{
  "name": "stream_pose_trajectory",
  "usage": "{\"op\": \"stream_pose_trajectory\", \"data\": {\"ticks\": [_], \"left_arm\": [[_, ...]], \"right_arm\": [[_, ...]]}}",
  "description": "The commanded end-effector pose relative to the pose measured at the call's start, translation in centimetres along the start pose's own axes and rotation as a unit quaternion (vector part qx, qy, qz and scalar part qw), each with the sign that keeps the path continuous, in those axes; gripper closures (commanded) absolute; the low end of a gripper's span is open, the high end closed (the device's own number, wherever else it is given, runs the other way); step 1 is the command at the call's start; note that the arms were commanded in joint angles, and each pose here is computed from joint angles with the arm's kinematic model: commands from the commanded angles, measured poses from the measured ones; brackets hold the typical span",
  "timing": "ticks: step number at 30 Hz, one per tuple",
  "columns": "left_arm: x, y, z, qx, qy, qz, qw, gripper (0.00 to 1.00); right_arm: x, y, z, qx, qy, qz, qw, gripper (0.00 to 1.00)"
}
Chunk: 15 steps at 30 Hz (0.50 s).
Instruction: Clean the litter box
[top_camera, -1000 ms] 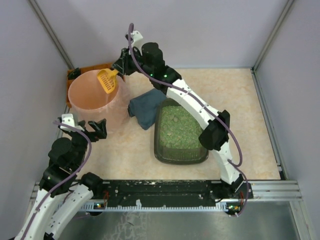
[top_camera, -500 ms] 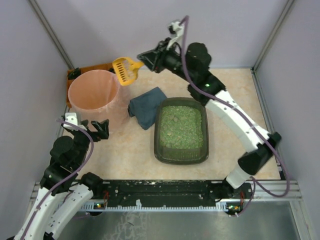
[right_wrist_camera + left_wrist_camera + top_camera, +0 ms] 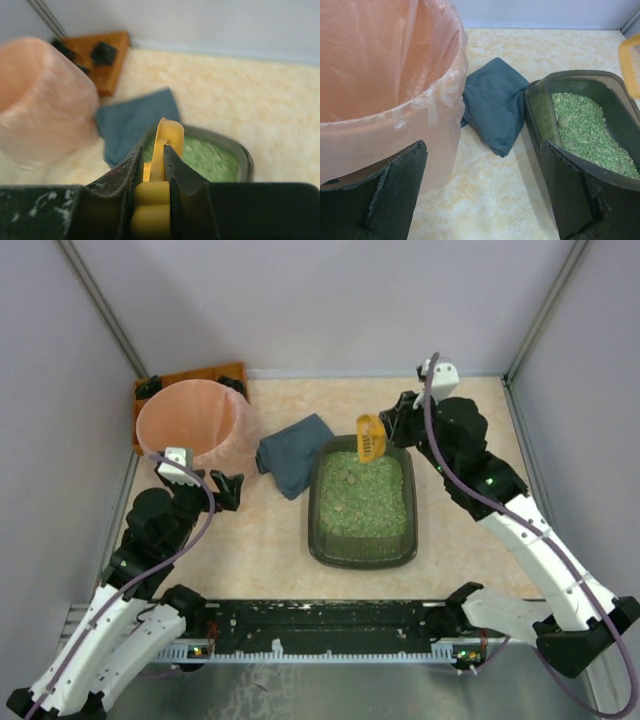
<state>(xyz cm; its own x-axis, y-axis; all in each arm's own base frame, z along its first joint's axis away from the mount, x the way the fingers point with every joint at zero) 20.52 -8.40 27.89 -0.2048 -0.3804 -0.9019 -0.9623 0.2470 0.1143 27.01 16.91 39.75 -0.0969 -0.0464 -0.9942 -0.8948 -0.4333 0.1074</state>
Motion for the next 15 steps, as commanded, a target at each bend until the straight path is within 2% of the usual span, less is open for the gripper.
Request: {"op": "stream_pose_trajectory", "data": {"ticks": [1,7,15], "left_arm": [[-0.3,-0.8,-1.3,0.038,0.009,-0.01,0.999,0.01],[0.3,-0.7,-0.9,0.035,0.002,-0.004,0.999,0.01],[0.2,-0.4,-0.7,0.033,-0.005,-0.007,0.999,0.01]], "right_arm": [[6.7,0.0,-2.8,0.087,0.027,0.107,0.99,1.0],[10.8,-2.6,-3.4,0.081,0.0,0.157,0.984,1.0],[15.5,-6.5,-6.0,0.033,-0.136,0.163,0.977,1.0]]}}
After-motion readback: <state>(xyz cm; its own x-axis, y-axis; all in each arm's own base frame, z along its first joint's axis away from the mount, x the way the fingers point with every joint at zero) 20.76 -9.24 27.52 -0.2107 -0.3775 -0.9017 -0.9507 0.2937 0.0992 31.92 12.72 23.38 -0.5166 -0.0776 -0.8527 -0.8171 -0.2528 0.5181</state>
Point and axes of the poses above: each gripper's point midway between its finger pads, its own y axis back along the fingers, its own z axis along the line the jaws close on, x = y × z, the point moved 4 cm from there along y, back along the fingers, and after that the axes turned 14 degrees about y, right-handed, at the moved point
